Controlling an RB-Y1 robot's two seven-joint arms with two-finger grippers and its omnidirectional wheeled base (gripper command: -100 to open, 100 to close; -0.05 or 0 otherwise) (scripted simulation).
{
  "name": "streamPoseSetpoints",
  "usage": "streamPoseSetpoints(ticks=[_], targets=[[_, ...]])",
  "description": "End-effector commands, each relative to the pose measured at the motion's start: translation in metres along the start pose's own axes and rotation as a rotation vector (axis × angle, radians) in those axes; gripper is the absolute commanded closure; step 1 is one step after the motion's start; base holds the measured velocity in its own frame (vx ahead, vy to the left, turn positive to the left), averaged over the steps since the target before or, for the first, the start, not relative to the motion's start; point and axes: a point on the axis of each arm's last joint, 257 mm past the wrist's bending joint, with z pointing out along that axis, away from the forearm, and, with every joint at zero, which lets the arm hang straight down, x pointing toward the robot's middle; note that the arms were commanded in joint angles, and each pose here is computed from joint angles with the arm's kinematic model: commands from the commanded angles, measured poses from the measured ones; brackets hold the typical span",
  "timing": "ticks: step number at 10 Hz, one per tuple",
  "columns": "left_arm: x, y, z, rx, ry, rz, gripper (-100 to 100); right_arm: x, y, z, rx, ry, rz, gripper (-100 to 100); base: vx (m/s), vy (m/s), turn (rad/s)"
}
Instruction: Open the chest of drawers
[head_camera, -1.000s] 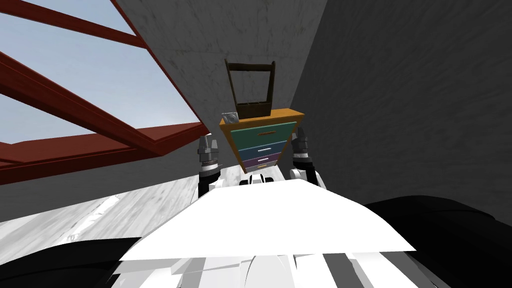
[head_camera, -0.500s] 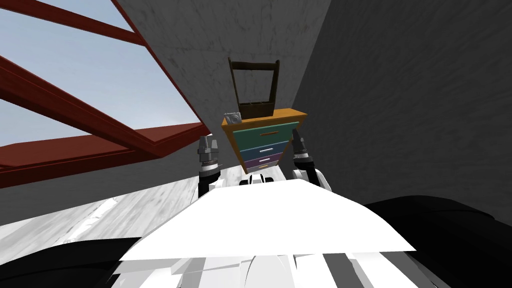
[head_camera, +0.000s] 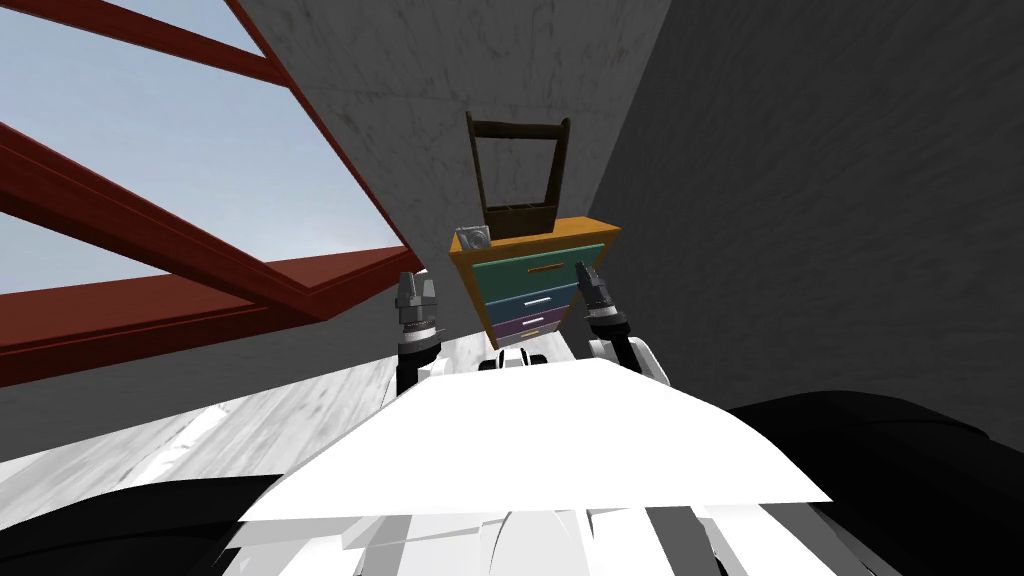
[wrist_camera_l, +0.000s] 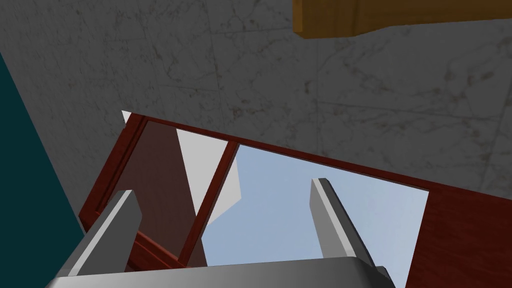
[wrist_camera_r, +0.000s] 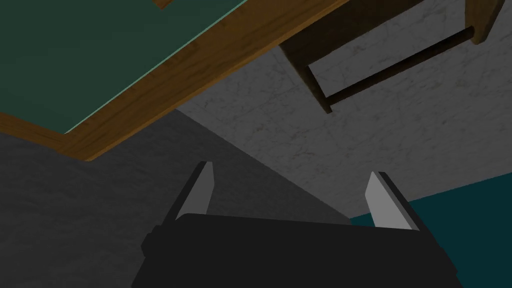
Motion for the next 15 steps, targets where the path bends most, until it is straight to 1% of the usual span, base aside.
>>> streamPoseSetpoints(ticks=[1,3,4,7,8,10,11,13,14,15], targets=[[0.000,0.000,0.000,0.000,0.000,0.000,0,0.003,-0.001,-0.001,-0.002,0.020,-0.117,-100,0.017,0.050,-0.016],[0.000,0.000,0.000,0.000,0.000,0.000,0,0.007,-0.004,-0.002,-0.006,0.045,-0.246,-100,0.029,0.076,-0.042],[0.000,0.000,0.000,0.000,0.000,0.000,0,0.007,-0.004,-0.002,-0.006,0.045,-0.256,-100,0.019,0.068,-0.011],[0.000,0.000,0.000,0.000,0.000,0.000,0,0.013,-0.011,-0.005,-0.014,0.087,-0.457,-100,0.032,0.076,-0.030],[0.000,0.000,0.000,0.000,0.000,0.000,0,0.014,-0.011,-0.005,-0.015,0.088,-0.469,-100,0.024,0.061,-0.016],[0.000,0.000,0.000,0.000,0.000,0.000,0,0.019,-0.017,-0.007,-0.022,0.120,-0.607,-100,0.021,0.059,-0.031],[0.000,0.000,0.000,0.000,0.000,0.000,0,0.019,-0.017,-0.007,-0.023,0.120,-0.613,-100,0.025,0.057,-0.014],[0.000,0.000,0.000,0.000,0.000,0.000,0,0.025,-0.025,-0.010,-0.034,0.157,-0.755,-100,0.020,0.073,-0.034],[0.000,0.000,0.000,0.000,0.000,0.000,0,0.025,-0.025,-0.010,-0.035,0.157,-0.762,-100,0.020,0.059,-0.016],[0.000,0.000,0.000,0.000,0.000,0.000,0,0.028,-0.029,-0.012,-0.043,0.177,-0.838,-100,0.023,0.058,-0.019]])
